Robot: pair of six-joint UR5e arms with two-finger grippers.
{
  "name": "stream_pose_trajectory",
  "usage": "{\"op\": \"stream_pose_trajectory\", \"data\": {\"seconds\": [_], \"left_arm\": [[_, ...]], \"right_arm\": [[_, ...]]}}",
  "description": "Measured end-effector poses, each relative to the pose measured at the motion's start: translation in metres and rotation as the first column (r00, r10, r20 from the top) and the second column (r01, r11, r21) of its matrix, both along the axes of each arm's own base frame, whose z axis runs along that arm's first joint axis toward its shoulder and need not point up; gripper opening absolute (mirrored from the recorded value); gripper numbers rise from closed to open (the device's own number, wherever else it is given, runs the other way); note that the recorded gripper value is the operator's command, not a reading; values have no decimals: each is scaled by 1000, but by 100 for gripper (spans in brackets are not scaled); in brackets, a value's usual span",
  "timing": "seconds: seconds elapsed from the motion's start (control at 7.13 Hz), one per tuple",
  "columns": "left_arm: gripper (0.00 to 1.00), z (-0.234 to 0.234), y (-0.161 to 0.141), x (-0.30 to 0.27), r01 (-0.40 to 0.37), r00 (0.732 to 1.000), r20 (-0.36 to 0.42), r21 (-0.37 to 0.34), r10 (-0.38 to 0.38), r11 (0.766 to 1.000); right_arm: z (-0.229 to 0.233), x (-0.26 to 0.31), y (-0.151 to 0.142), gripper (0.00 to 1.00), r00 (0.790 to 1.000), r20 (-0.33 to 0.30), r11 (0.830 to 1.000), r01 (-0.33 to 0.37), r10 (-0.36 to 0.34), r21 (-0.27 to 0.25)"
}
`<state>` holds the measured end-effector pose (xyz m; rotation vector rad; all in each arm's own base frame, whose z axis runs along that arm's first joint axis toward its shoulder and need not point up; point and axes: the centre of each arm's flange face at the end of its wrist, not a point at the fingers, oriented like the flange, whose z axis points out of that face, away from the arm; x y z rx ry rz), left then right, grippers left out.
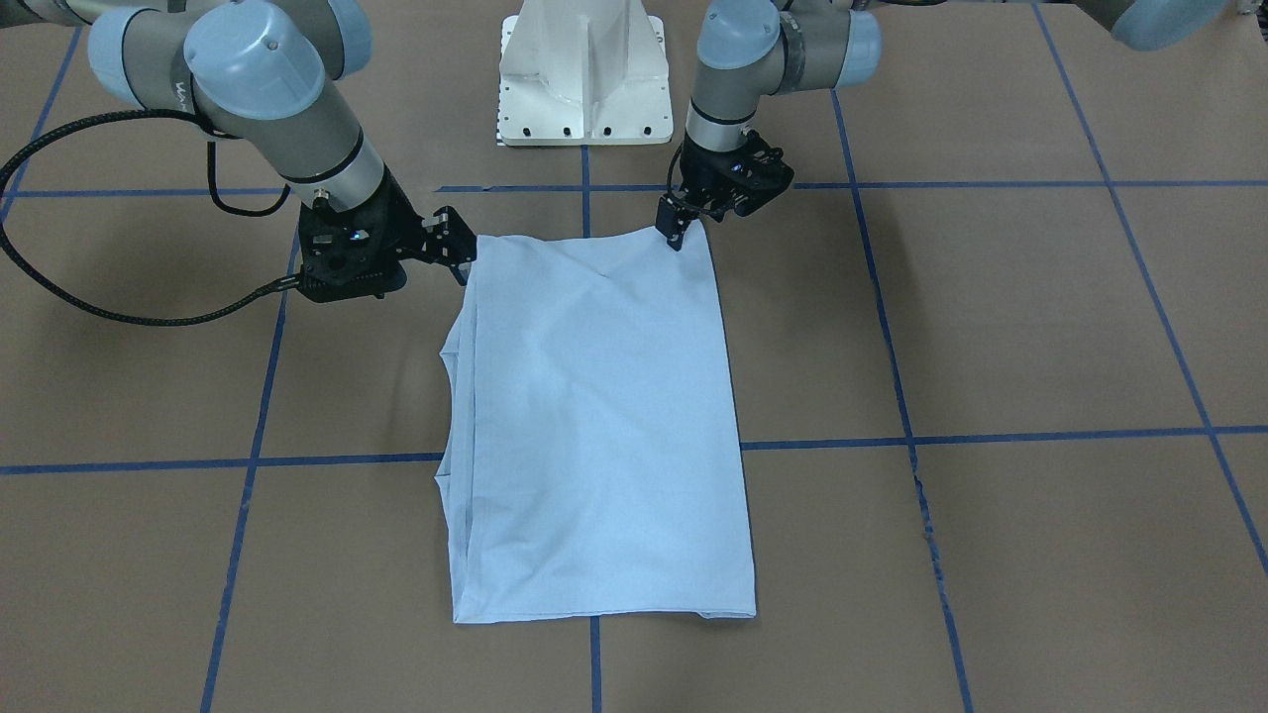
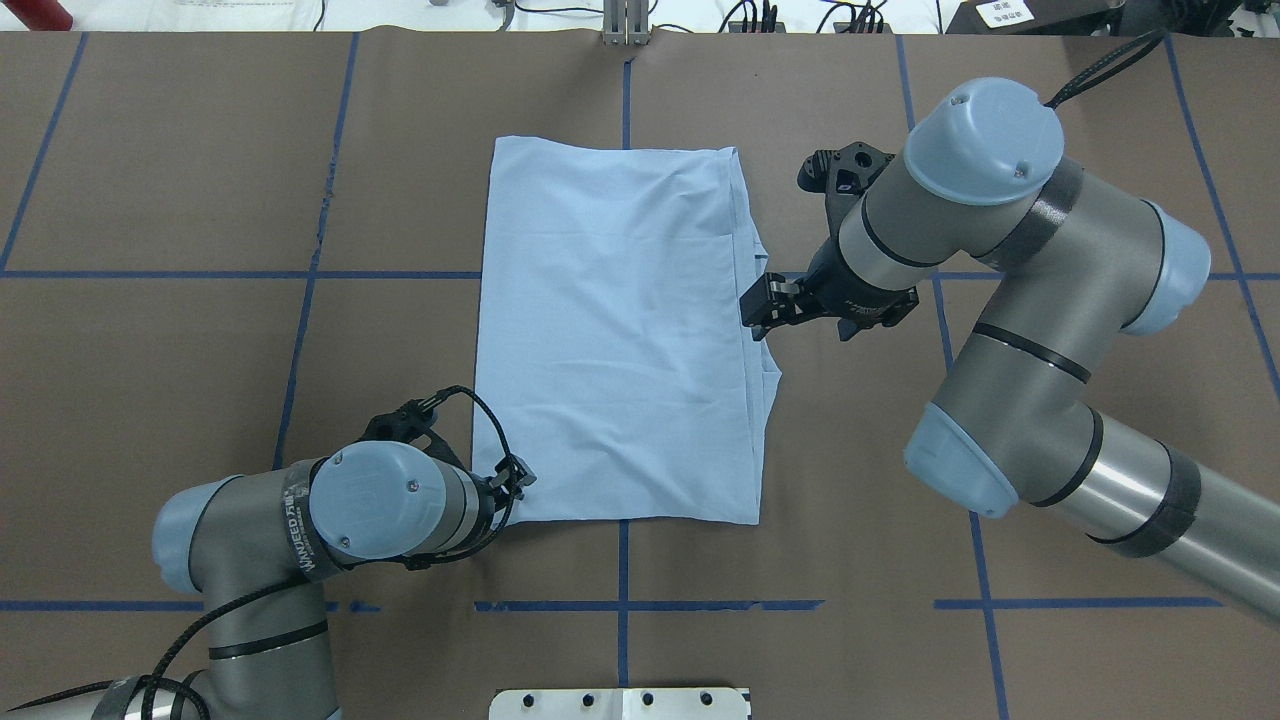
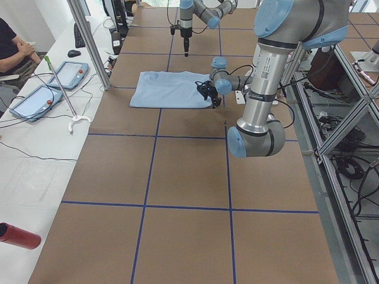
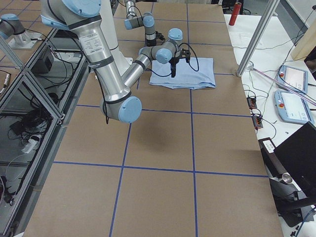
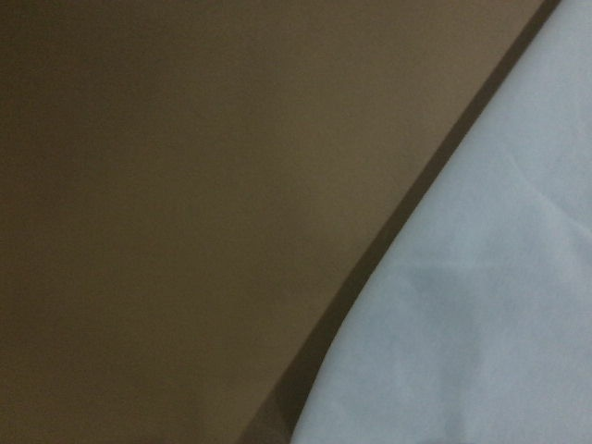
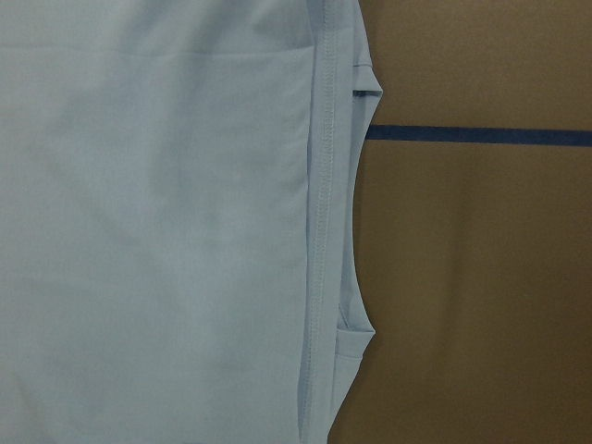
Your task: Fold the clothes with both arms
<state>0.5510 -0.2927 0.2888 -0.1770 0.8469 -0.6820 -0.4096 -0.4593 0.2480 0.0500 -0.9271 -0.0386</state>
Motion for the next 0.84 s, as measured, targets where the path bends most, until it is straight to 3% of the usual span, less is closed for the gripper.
{"op": "stream_pose_trajectory", "data": {"seconds": [0.14,0.56,0.84], "left_arm": [[82,-1,1,1,-2,1000,1,1,2,1000],[62,-3,3,2,-4,1000,-3,1,4,1000],[36,-4,1,2,0,1000,-3,2,0,1000]], "right_arm": [[1,0,0,100,1000,-1,1000,0,0,0],[2,0,0,100,1000,-3,1000,0,0,-2],[3,0,0,100,1000,-3,1000,1,-1,-2]]}}
